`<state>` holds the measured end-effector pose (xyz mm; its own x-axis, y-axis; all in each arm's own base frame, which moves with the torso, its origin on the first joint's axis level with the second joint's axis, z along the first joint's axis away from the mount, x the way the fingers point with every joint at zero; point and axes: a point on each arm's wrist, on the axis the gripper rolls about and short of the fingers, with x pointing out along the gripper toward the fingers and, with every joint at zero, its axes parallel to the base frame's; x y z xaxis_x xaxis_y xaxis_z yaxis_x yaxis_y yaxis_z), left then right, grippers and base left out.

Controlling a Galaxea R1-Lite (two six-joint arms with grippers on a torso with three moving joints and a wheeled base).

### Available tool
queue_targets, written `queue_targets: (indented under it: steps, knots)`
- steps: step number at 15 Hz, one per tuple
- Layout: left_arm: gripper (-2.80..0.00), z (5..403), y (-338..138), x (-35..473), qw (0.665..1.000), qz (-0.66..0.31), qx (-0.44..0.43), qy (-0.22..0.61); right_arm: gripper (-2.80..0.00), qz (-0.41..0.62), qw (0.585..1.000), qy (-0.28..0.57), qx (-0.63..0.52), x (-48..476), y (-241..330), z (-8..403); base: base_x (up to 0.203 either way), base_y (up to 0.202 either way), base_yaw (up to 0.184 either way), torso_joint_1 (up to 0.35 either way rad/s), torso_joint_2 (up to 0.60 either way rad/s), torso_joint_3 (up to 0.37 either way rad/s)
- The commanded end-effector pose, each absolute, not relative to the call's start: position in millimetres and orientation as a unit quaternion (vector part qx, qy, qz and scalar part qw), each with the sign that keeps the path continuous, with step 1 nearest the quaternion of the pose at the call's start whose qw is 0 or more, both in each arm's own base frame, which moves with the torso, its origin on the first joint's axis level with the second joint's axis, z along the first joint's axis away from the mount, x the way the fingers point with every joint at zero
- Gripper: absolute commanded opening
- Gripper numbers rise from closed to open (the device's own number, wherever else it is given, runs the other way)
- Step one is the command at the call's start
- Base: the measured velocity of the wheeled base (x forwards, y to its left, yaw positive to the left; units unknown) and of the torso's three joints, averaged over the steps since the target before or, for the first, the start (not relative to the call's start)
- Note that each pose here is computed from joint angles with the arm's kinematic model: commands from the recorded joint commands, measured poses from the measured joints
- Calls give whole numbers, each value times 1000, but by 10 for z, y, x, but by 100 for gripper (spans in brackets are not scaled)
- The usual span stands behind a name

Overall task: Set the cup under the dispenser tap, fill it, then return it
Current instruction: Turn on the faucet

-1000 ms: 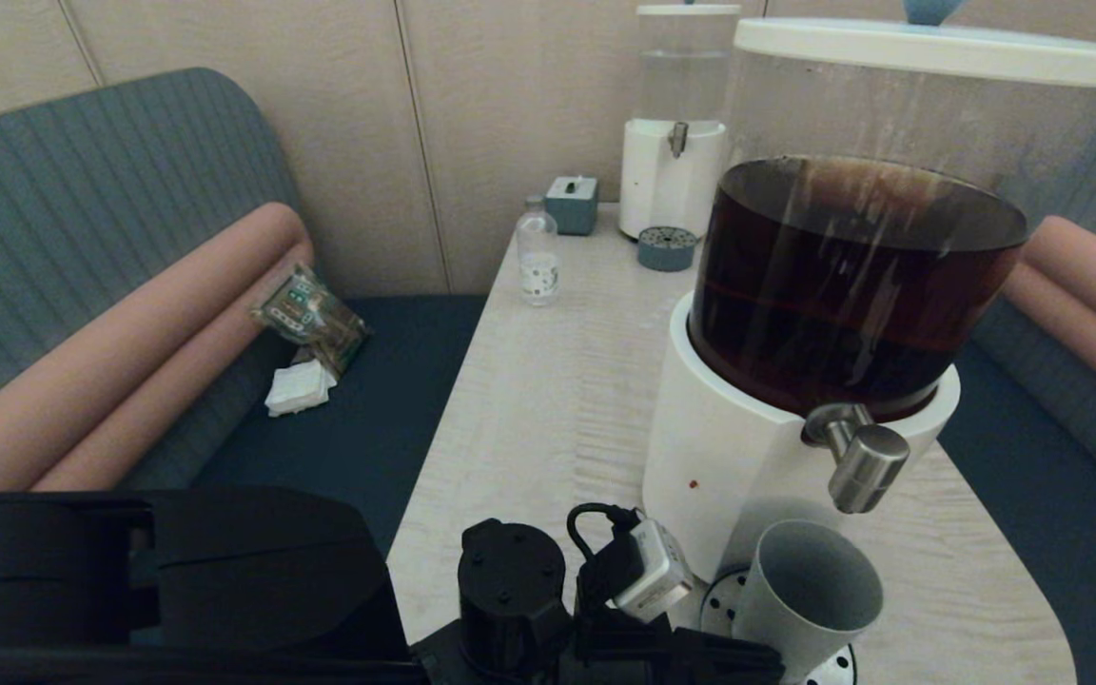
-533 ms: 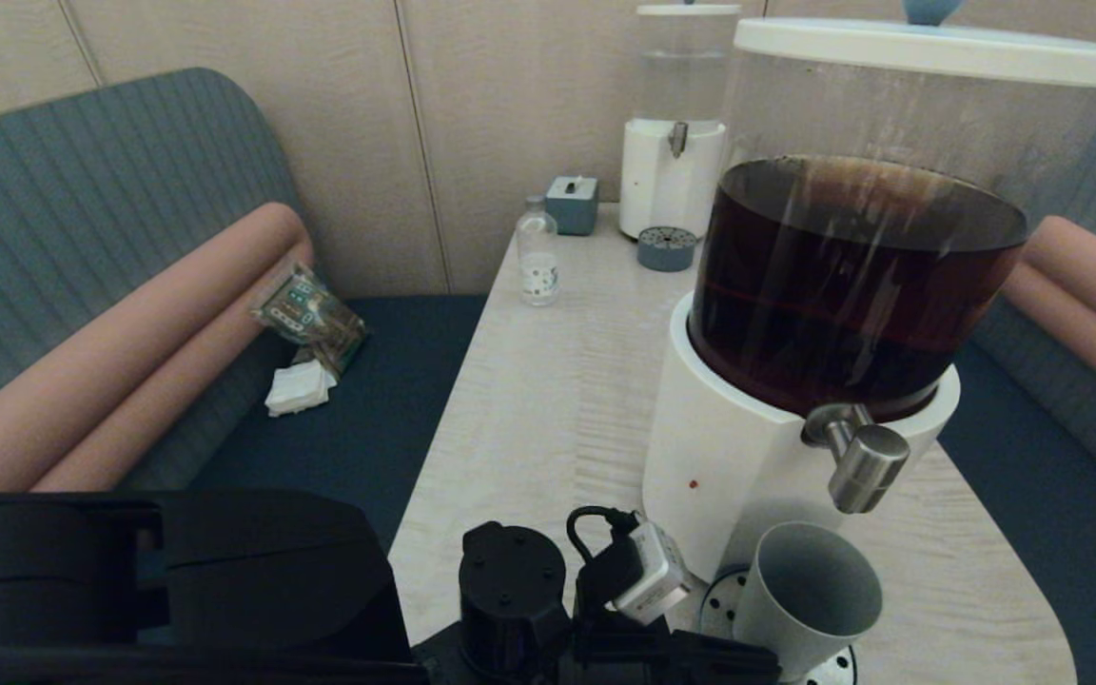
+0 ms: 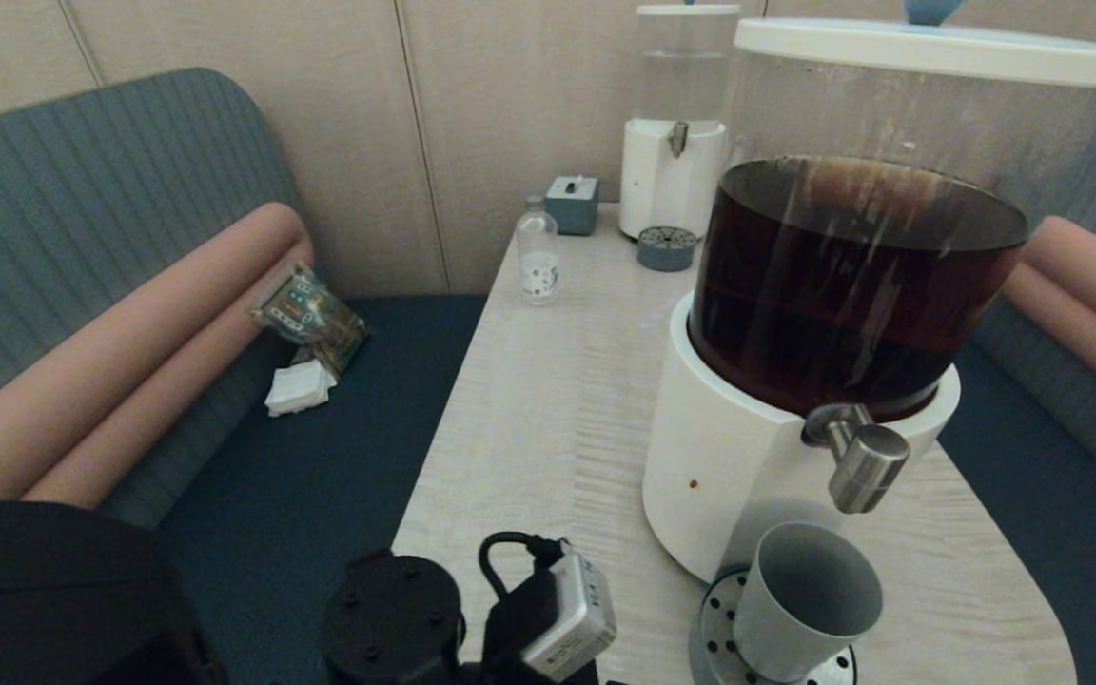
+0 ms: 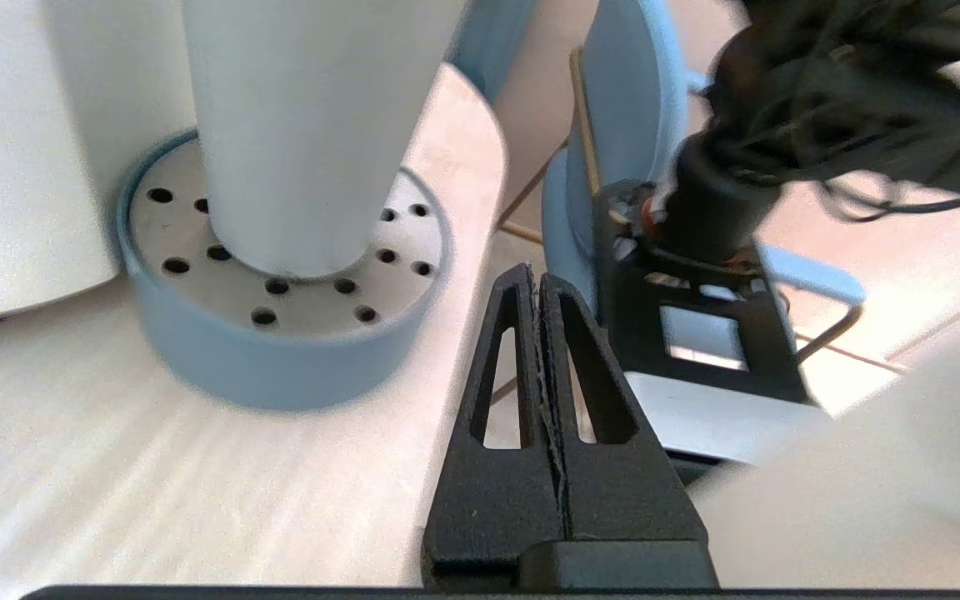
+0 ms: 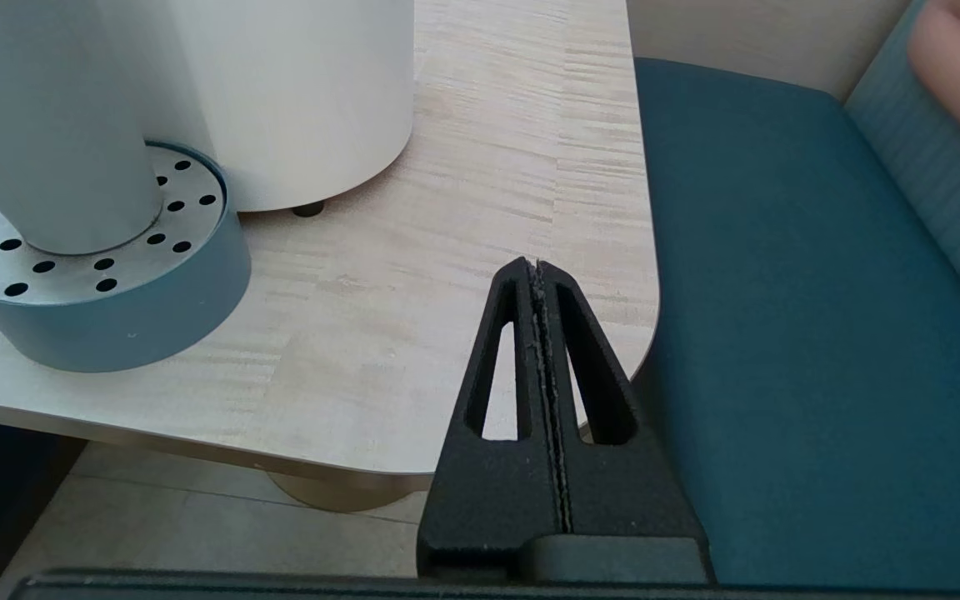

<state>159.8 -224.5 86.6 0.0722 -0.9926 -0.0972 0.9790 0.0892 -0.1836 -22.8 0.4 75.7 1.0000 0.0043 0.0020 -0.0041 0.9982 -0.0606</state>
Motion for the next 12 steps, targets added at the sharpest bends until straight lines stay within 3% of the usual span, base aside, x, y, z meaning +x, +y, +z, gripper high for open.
queue_targets:
  steps: [1,4,7,9,12]
  knots:
    - [-280,1226,-1967,1457,753,-654,-52,43,-280,2,1000,2,-31,-222,4,732,0,0,0,0,0,0]
    - [-280,1681,-1471,1329,831,-543,-113,-39,-280,2,1000,2,-31,-222,4,732,0,0,0,0,0,0]
    - [-280,2015,-804,1269,906,-359,-170,-145,-280,2,1000,2,-31,-222,4,732,0,0,0,0,0,0]
    - [-280,2129,-437,1070,924,-260,-183,-214,-280,2,1000,2,-31,-222,4,732,0,0,0,0,0,0]
    - [-280,2162,-124,671,923,-157,-179,-301,-280,2,1000,2,-31,-222,4,732,0,0,0,0,0,0]
